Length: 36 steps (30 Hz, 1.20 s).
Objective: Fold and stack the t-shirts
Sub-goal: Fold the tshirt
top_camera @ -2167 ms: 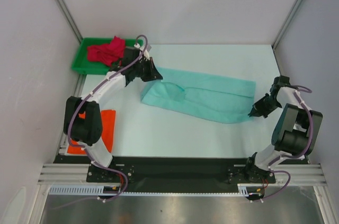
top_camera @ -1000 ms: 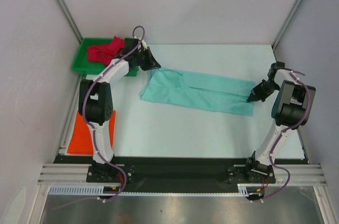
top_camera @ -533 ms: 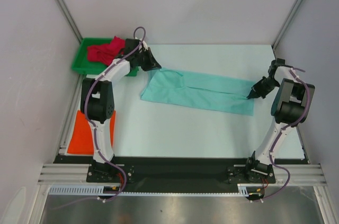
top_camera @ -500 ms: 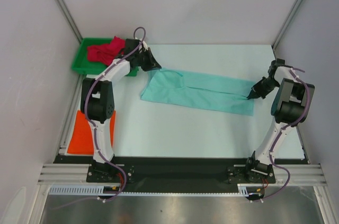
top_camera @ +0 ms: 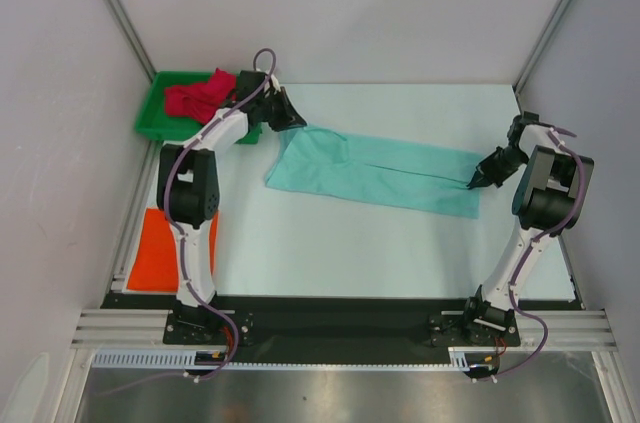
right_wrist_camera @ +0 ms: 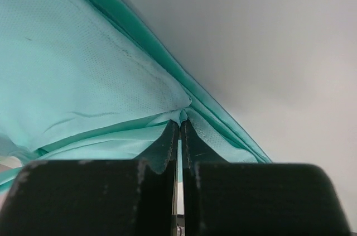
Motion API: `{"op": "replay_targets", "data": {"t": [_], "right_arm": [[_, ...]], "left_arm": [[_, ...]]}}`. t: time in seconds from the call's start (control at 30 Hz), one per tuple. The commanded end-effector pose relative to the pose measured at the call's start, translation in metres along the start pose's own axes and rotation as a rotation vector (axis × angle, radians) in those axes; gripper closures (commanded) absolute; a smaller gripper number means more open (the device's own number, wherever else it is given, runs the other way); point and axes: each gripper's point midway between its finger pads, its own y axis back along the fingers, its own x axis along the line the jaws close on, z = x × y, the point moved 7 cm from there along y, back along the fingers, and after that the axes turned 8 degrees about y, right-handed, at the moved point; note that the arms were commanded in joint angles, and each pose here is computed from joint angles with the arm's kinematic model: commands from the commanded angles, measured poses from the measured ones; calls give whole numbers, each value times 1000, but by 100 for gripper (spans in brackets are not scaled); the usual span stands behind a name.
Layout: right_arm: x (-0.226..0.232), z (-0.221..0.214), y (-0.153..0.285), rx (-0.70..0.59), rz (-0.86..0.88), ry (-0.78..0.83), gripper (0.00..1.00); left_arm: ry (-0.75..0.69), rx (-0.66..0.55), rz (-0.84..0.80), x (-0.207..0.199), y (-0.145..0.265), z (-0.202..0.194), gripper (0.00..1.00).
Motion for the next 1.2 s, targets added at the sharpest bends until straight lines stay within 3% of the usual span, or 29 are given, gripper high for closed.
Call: {"op": "replay_targets", "data": {"t": [0.0, 0.17, 0.3, 0.5, 0.57, 0.63, 0.73, 0.9, 1.17], "right_arm": [[0, 6, 3, -1, 1, 7, 98], [0, 6, 1, 5, 10, 9, 96], [5, 10, 9, -18, 38, 34, 86], [11, 13, 44, -79, 19, 109, 60], [15, 7, 66, -136, 31, 160, 51], [17, -2, 77, -164, 35, 195, 46], [18, -14, 70, -159, 26, 240, 45], [43, -42, 61, -166, 81, 365, 44], [65, -66, 31, -129, 169, 390, 68]], "left_arm": [[-17, -45, -55, -13, 2, 19, 100], [-15, -33, -47, -8, -3, 17, 100], [-31, -28, -18, -5, -4, 19, 94], [-116, -82, 33, -22, 24, 32, 78], [-146, -102, 59, -24, 35, 30, 63], [-187, -108, 63, -31, 51, 27, 59], [-215, -100, 58, -38, 68, 19, 52], [-226, -41, 17, -35, 86, -24, 51], [-103, 91, -31, 8, 62, -84, 63]]}}
